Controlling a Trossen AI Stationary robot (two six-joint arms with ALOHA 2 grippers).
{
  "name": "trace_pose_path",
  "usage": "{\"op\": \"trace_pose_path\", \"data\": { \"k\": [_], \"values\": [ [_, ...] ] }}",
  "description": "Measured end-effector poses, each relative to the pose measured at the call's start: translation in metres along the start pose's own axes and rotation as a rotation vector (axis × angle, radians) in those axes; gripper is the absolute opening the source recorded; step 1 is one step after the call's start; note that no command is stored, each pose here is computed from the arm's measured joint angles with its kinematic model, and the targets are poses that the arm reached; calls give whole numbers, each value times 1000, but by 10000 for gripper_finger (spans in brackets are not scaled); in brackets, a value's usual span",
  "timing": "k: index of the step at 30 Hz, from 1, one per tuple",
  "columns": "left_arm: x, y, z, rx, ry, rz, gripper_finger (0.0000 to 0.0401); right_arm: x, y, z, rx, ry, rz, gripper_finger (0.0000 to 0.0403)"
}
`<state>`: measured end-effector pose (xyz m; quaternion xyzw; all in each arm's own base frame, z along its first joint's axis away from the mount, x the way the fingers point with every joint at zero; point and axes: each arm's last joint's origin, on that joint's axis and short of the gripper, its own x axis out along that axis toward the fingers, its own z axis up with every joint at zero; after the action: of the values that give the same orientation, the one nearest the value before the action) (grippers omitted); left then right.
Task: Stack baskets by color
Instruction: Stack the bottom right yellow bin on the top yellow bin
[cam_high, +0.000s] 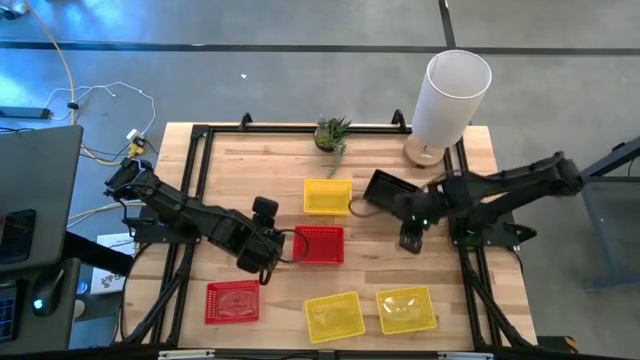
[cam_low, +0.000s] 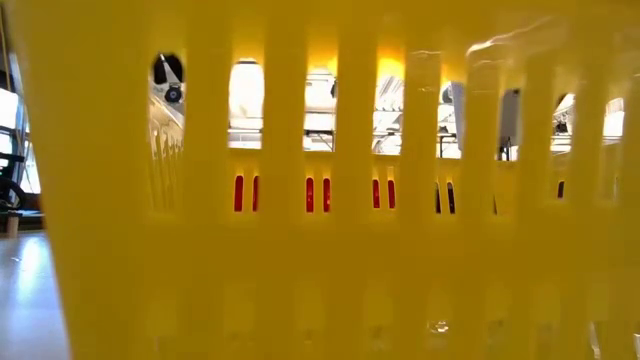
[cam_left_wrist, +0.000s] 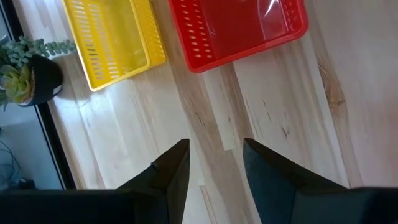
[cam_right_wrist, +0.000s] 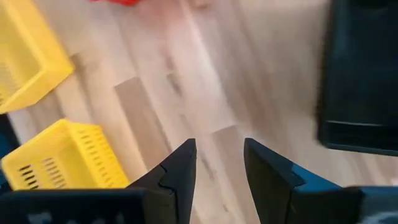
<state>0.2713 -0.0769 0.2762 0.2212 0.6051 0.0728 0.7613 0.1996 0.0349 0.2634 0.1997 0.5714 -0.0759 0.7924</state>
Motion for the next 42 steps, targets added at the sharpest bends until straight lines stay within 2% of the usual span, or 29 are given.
{"op": "trace_pose_path", "data": {
  "k": [13, 19, 24, 32, 36, 42],
  "values": [
    [6, 13, 0, -124, 20, 8, 135, 3, 59, -34, -28, -71, 76, 122],
    [9, 19, 2, -157, 12, 11, 135, 20, 78, -50, -46, -28, 35, 122],
    [12, 25, 3, -186, 8, 15, 135, 38, 96, -55, -83, -12, 50, 122],
    [17, 36, 3, -229, 11, 20, 135, 66, 116, -63, -130, 30, 65, 122],
    [19, 39, 3, -240, 18, 0, 135, 73, 123, -68, -106, 52, 90, 122],
    [19, 40, 2, -246, 21, -5, 135, 77, 127, -77, -88, 67, 66, 122]
  ]
}}
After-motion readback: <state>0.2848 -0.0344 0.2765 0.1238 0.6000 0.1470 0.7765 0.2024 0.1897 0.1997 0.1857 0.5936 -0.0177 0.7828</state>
